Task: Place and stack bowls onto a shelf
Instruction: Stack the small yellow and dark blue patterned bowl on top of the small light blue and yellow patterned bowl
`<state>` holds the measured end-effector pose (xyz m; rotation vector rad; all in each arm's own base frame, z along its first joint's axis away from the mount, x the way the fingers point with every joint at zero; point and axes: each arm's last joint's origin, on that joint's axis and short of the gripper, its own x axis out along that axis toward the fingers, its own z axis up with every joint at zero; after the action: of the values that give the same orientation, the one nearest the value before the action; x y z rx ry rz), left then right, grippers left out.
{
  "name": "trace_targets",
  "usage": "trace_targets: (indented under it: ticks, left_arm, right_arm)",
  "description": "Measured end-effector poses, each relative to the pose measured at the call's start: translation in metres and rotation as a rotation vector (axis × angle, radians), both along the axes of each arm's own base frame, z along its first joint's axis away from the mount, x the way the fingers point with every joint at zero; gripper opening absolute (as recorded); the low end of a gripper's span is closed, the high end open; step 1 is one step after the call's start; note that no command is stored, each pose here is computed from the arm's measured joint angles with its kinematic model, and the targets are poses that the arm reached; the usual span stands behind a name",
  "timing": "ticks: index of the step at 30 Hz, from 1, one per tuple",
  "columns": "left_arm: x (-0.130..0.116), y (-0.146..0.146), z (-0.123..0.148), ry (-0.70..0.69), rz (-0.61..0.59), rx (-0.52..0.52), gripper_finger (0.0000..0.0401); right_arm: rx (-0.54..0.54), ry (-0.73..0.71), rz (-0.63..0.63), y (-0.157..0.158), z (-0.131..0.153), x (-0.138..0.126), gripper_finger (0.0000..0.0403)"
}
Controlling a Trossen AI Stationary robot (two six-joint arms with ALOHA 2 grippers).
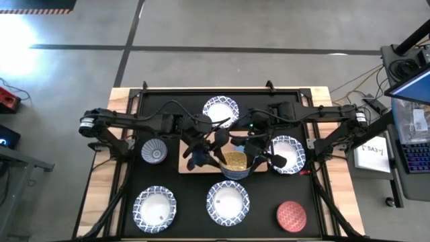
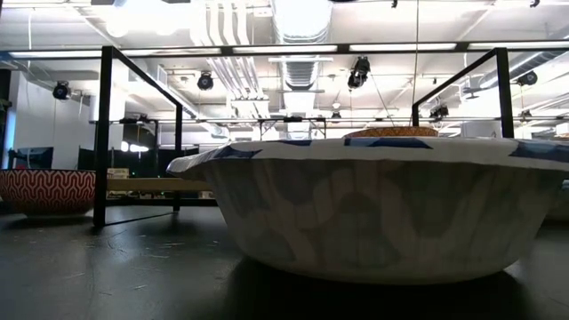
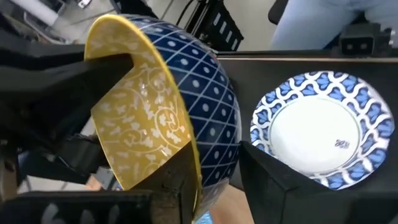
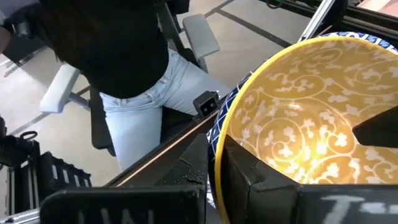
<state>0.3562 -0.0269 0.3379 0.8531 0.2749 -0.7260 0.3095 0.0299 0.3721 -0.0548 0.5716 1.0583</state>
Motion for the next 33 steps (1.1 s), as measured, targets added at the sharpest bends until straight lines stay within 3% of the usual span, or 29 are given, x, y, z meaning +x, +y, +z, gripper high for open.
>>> trace_targets:
  ticks: [10,20,26,29,33]
  left_arm:
    - [-0.004,0.000,0.002,0.058,0.050,-0.070,0.0106]
    - [-0.006,0.001,0.006,0.031,0.103,-0.039,0.0106]
    - [-0.011,0.004,0.010,0.031,0.221,0.046,0.0106]
    - [-0.014,0.005,0.012,0.030,0.241,0.055,0.0106]
    - [-0.019,0.011,0.017,0.032,0.366,0.060,0.0105]
  right_arm:
    - [-0.007,-0.015,-0.012,0.000,0.003,-0.002,0.0010]
    - [0.019,0.029,-0.040,0.000,0.005,-0.004,0.0009]
    - [0.029,0.073,-0.079,-0.001,0.005,-0.003,0.0009]
    - [0.036,0.087,-0.090,-0.001,0.006,-0.003,0.0009]
    - [0.085,0.127,-0.056,0.002,0.007,-0.007,0.0009]
